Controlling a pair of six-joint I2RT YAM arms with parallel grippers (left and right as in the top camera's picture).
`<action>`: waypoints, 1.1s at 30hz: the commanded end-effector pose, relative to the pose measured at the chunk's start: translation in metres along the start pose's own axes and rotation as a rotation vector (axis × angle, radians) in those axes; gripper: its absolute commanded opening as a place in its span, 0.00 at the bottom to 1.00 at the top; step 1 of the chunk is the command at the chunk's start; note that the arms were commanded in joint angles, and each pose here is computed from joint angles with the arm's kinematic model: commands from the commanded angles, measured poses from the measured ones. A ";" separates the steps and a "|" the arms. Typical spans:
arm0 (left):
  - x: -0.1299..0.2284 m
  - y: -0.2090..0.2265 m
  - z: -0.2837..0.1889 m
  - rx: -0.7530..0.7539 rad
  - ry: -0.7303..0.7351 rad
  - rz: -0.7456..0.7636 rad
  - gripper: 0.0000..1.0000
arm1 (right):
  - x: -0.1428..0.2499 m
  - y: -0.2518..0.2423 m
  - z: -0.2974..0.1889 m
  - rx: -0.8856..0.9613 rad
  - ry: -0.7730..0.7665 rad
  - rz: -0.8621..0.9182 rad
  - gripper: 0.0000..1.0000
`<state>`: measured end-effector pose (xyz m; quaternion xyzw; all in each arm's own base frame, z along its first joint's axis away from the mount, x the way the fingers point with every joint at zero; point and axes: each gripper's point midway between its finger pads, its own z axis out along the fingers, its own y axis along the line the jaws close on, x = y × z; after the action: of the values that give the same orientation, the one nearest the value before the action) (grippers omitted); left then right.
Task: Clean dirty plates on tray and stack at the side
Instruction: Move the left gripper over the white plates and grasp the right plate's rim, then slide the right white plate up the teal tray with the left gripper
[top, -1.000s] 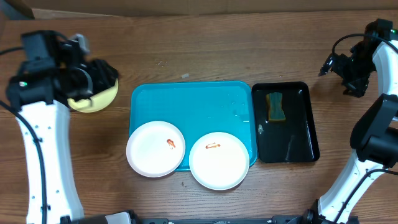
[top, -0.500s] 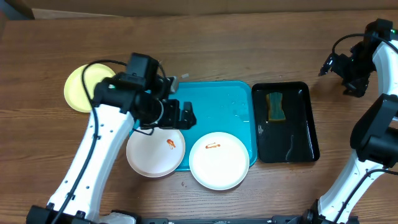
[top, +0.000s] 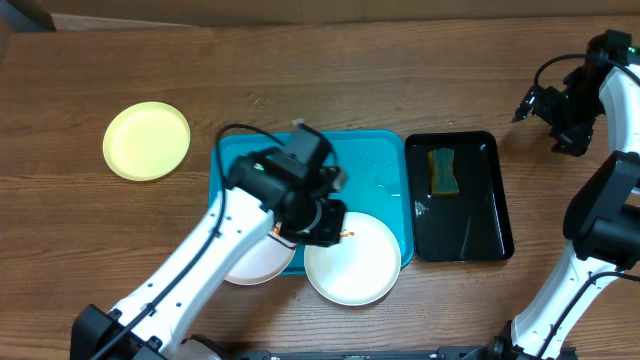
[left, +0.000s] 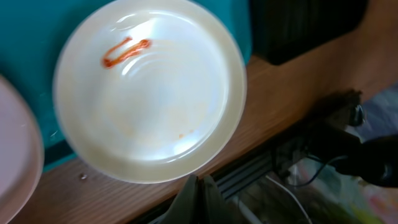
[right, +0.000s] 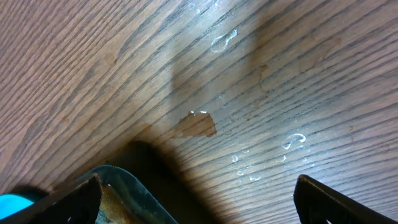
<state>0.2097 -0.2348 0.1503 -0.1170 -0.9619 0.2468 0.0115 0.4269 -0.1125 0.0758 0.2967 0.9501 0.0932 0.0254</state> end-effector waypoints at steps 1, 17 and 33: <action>-0.002 -0.029 0.006 0.094 -0.005 0.033 0.04 | -0.004 0.007 -0.021 -0.017 -0.053 -0.013 1.00; 0.028 -0.007 0.025 -0.277 -0.227 -0.846 0.47 | -0.004 0.007 -0.021 -0.017 -0.053 -0.013 1.00; 0.068 0.027 0.054 -0.410 -0.164 -0.973 0.30 | -0.004 0.007 -0.021 -0.017 -0.053 -0.013 1.00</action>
<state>0.1466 -0.2268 0.0957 0.3430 -0.9378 0.0438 0.0315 0.4268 -0.1123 0.0758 0.2964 0.9502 0.0932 0.0251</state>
